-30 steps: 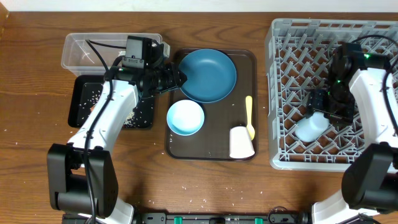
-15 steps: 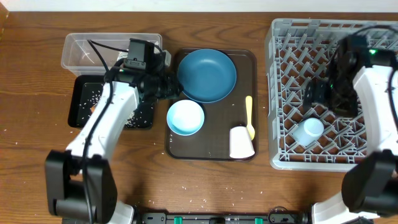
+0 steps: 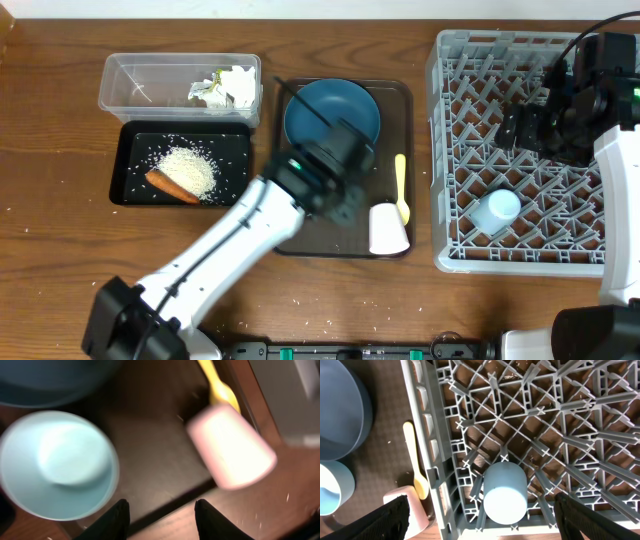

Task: Sort waste into correct bins and load items into the dishwasher rack
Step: 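Reach the left gripper to the pink cup and grasp it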

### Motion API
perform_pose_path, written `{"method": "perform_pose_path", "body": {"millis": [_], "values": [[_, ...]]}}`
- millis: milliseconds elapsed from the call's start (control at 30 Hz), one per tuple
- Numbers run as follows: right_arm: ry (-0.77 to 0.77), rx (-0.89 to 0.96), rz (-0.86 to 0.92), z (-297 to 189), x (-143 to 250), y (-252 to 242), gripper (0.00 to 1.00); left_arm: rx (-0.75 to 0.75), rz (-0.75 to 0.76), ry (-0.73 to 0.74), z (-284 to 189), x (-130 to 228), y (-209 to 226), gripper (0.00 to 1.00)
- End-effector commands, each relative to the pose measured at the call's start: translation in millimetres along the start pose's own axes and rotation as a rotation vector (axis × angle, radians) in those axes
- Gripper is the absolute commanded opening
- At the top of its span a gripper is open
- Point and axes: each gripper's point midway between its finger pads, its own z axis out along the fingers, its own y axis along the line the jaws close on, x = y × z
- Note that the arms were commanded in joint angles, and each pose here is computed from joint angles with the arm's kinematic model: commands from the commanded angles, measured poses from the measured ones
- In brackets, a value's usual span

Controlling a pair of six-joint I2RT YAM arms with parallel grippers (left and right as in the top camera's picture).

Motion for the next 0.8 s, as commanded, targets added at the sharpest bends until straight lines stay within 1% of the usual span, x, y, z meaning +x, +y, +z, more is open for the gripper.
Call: {"method": "perform_pose_path", "body": {"millis": [0, 100, 200, 367, 433, 500, 633, 700, 767], "values": [[-0.002, -0.012, -0.029, -1, -1, 5, 0.90, -0.070, 0.107, 0.037, 10, 18, -14, 0.46], [-0.001, -0.012, -0.029, -1, 0, 5, 0.89, -0.054, 0.173, 0.049, 14, 29, -36, 0.51], [-0.001, -0.013, -0.029, -1, 0, 5, 0.89, -0.076, 0.241, 0.031, 20, 35, -51, 0.55], [0.008, -0.020, -0.029, -1, 2, 6, 0.89, -0.079, 0.418, -0.031, 31, 40, -79, 0.65], [0.013, -0.019, -0.028, -1, 3, 6, 0.89, -0.082, 0.490, -0.060, 37, 38, -88, 0.68], [0.019, -0.018, -0.028, -1, 4, 6, 0.89, -0.102, 0.526, -0.078, 44, 37, -90, 0.70], [0.029, -0.016, -0.027, -1, 7, 5, 0.89, -0.114, 0.589, -0.049, 57, 40, -90, 0.71], [0.034, -0.016, -0.026, -1, 8, 5, 0.89, -0.125, 0.647, -0.032, 62, 42, -89, 0.71], [0.037, -0.016, -0.026, -1, 9, 5, 0.89, -0.201, 0.683, -0.031, 67, 37, -78, 0.71]]}}
